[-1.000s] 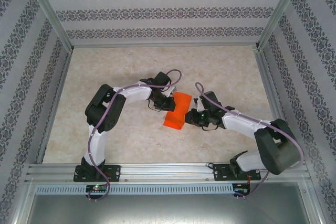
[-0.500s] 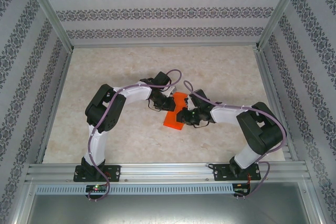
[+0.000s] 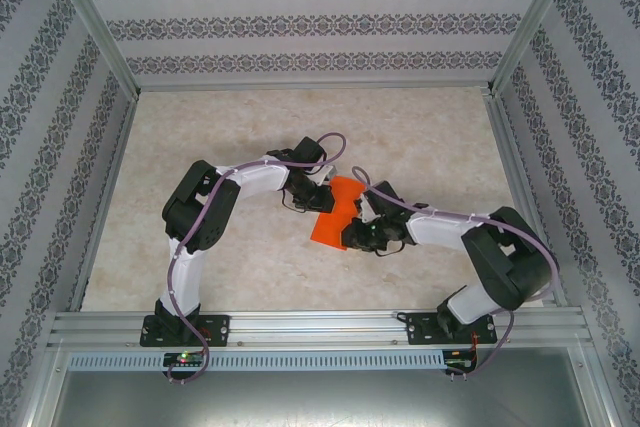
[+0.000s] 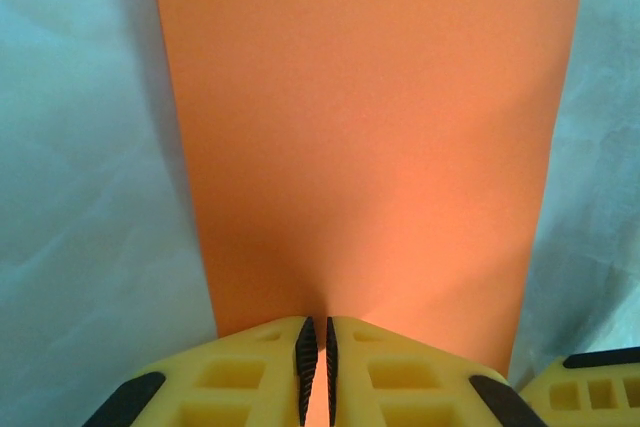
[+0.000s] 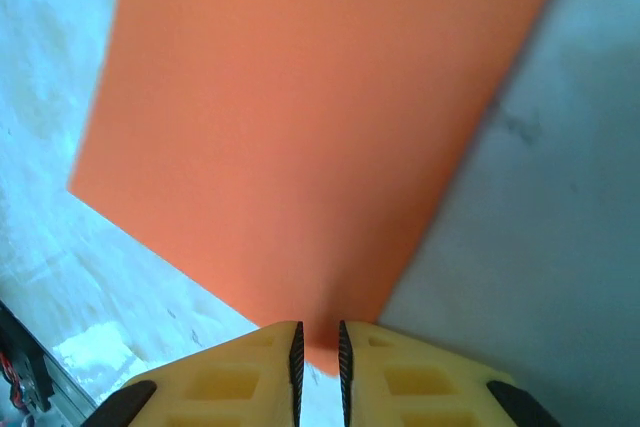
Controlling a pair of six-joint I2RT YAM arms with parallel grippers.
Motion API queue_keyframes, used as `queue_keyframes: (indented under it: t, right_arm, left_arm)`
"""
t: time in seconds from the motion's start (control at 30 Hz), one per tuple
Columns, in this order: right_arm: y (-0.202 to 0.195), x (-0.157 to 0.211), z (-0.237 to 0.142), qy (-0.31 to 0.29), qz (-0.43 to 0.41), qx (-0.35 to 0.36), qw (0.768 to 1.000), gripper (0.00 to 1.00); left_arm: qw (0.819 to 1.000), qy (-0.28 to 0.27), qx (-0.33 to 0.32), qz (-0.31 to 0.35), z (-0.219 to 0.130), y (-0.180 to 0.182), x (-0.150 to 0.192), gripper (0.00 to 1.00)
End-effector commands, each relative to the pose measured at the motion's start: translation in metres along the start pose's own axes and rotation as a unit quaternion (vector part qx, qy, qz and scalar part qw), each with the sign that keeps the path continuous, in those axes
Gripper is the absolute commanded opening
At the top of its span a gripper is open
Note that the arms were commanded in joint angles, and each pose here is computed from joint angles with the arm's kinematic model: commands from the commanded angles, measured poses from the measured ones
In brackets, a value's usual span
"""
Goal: Fold a paper plane with a square sheet of paper (pick it up from the middle)
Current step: Fold the square sheet of paper in half at the center of the table.
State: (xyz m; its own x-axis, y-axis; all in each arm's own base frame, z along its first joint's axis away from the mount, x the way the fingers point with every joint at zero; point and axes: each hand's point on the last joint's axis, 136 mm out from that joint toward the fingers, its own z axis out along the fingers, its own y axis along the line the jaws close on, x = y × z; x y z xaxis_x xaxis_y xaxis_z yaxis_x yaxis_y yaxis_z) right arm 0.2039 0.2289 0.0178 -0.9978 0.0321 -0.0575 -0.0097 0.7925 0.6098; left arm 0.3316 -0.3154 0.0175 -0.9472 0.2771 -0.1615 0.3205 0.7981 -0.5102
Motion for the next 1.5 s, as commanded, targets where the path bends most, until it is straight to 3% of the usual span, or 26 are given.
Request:
queue_keyframes:
  t: [0.0, 0.27, 0.57, 1.07, 1.27, 1.37, 1.47]
  right_arm:
    - [-0.003, 0.012, -0.008, 0.008, 0.008, 0.009, 1.0, 0.2]
    - [0.042, -0.026, -0.015, -0.045, -0.006, -0.057, 0.997, 0.2]
    - [0.012, -0.008, 0.01, 0.006, -0.004, -0.004, 1.0, 0.2]
    - [-0.029, 0.04, -0.004, 0.049, 0.006, 0.07, 0.996, 0.2]
    - [0.025, -0.01, -0.029, -0.04, -0.004, -0.041, 0.998, 0.19]
    - [0.037, -0.039, -0.033, -0.073, -0.003, -0.065, 0.995, 0.19]
    - [0.042, -0.054, -0.024, -0.067, -0.008, -0.061, 0.996, 0.18]
  left_arm:
    - [0.993, 0.088, -0.069, -0.029, 0.024, 0.042, 0.05, 0.18]
    - [0.993, 0.089, -0.066, -0.028, 0.024, 0.042, 0.052, 0.18]
    - [0.994, 0.084, -0.066, -0.026, 0.022, 0.041, 0.051, 0.18]
    - [0.994, 0.088, -0.066, -0.026, 0.024, 0.042, 0.051, 0.18]
    - [0.994, 0.085, -0.065, -0.026, 0.022, 0.041, 0.051, 0.18]
    - [0.994, 0.084, -0.064, -0.026, 0.022, 0.041, 0.05, 0.18]
    - [0.994, 0.083, -0.065, -0.025, 0.02, 0.04, 0.051, 0.18]
